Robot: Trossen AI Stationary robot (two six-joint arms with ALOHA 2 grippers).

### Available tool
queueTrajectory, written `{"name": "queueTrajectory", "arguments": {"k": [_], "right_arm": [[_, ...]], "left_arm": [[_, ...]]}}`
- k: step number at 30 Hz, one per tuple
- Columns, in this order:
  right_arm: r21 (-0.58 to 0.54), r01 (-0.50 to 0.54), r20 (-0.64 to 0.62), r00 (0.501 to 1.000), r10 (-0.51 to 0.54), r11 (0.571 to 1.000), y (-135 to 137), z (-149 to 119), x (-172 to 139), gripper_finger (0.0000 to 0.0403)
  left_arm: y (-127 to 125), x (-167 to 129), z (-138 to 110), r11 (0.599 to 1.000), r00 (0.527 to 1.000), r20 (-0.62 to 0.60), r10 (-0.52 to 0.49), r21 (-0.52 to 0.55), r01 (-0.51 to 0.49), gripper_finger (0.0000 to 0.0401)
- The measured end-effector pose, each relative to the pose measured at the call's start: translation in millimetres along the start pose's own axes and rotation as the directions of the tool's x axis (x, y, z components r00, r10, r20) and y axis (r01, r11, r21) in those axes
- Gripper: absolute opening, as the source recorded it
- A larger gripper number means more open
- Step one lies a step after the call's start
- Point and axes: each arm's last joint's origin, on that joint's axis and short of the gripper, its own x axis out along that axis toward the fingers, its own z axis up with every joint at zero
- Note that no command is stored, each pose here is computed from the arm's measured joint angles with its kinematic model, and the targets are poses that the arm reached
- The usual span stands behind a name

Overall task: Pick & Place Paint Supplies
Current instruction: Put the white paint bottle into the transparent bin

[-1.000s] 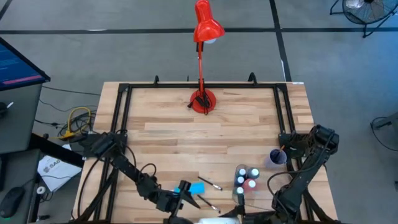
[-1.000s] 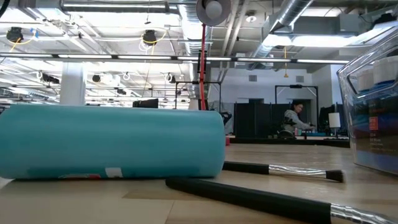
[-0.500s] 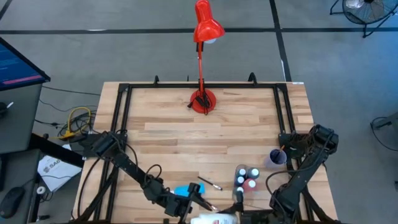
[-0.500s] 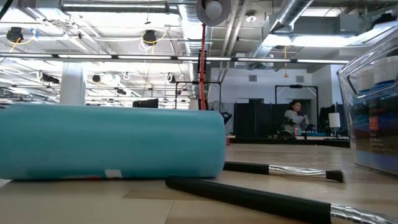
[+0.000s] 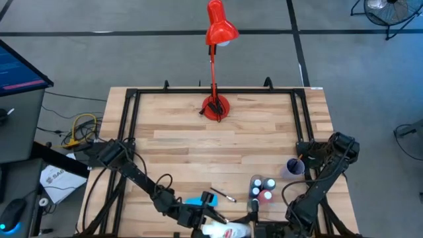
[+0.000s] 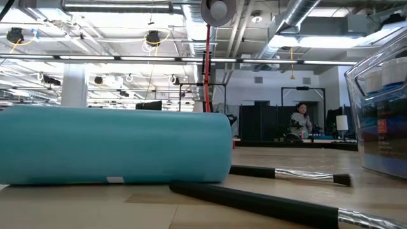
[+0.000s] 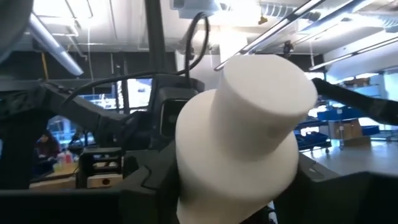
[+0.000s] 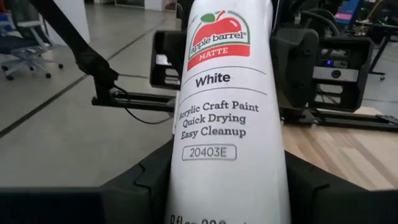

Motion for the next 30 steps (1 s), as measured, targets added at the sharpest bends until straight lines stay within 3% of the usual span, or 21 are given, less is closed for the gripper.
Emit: {"name": "queueTrajectory", "arguments": {"k": [7,12,15,19,25,30], "right_arm": [[-0.061,0.042,-0.023,0.999,-0.043,0.997,0.7,-5.1,-3.4,0.0242],[-0.125,0.037,-0.016,0.999,-0.039,0.991,8.1,-4.4,-17.8,0.0252],[-0.146,0.096,0.007,0.995,-0.096,0.985,9.8,-1.3,-27.7,0.0253],[-0.143,0.182,0.023,0.983,-0.18,0.973,8.5,4.1,-51.6,0.0254],[-0.073,0.122,-0.023,0.992,-0.124,0.99,-5.1,15.5,-94.6,0.0255],[-0.14,0.119,-0.053,0.99,-0.128,0.983,-15.2,11.1,-119.1,0.0255]], "left_arm": [[-5.3,-2.6,1.8,0.997,0.997,-0.029,0.078,-0.002,-0.078,0.014],[-13.2,-5.6,15.3,0.993,0.993,-0.029,0.114,0.046,-0.113,0.0139],[-12.1,-5.2,19.1,0.989,0.99,-0.036,0.138,0.057,-0.136,0.0138],[-4.8,-3.7,8.7,0.974,0.966,-0.132,0.222,0.08,-0.213,0.0138],[17.3,9.8,-5.9,0.984,0.958,-0.23,0.173,0.012,-0.175,0.0135],[32.9,29.8,-1.7,0.984,0.946,-0.273,0.174,0.021,-0.175,0.0133]]}}
